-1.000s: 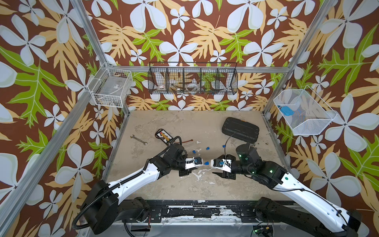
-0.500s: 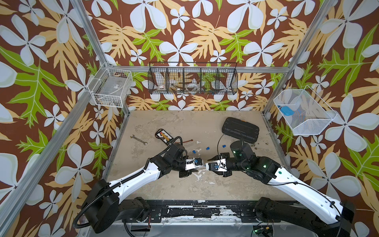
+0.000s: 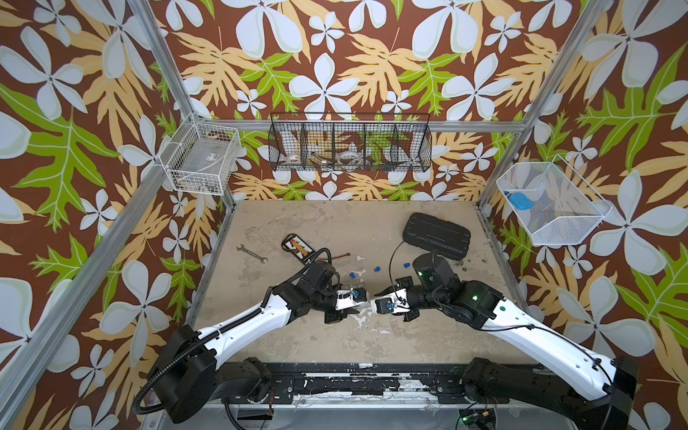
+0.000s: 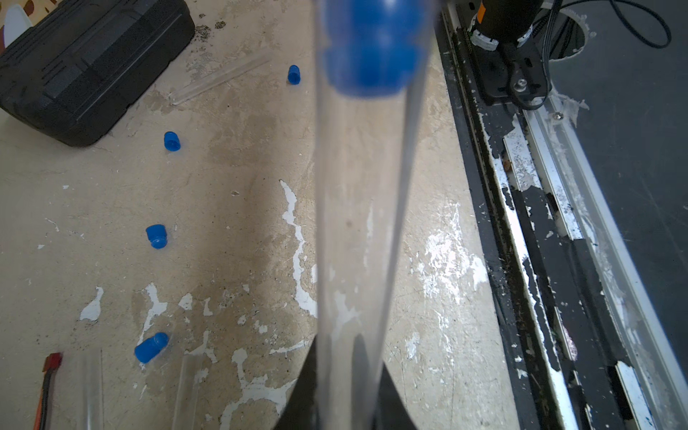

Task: Insert stoppers into test tubes
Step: Insert the stopper into the test tube.

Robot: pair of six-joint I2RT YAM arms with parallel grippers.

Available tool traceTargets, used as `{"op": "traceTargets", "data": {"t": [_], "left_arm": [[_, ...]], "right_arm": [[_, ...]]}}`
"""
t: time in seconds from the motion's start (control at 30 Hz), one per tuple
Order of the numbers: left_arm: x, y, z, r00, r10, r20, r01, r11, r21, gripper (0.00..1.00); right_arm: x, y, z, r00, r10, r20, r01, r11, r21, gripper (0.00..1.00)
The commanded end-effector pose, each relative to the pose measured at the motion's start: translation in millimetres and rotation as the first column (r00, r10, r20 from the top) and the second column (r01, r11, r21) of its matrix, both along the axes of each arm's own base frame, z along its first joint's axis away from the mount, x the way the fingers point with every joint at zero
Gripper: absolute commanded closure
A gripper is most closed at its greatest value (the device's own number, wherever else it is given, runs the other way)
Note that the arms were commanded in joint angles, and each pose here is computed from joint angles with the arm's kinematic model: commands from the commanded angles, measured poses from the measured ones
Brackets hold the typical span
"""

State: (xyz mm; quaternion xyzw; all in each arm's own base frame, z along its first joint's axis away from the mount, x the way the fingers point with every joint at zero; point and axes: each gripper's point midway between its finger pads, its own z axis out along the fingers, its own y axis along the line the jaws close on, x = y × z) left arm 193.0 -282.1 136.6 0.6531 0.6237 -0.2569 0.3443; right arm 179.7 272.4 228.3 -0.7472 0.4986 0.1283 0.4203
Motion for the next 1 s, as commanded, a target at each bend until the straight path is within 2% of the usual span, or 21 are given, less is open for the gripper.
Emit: {"op": "traceTargets", "data": {"t": [0.0,0.63,0.97], "left_arm": [[-3,-1,2,1.0,-0.024,-0.003,0.024,1.0,-0.01,1.0],[-1,-1,6,1.0,-0.022,0.018,0.022,1.0,-0.011,1.0],[15,-4,38,0.988,0.019,0.153,-0.009,0.998,-0.062,1.0]], "right_arm": [[-3,0,-2,1.0,0.022,-0.002,-0.022,1.0,-0.016,0.73],[-8,5,-8,0.997,0.04,-0.058,-0.042,0.999,-0.022,0.82],[8,18,-18,0.972,-0.122,-0.202,0.126,0.992,0.007,0.9]]}}
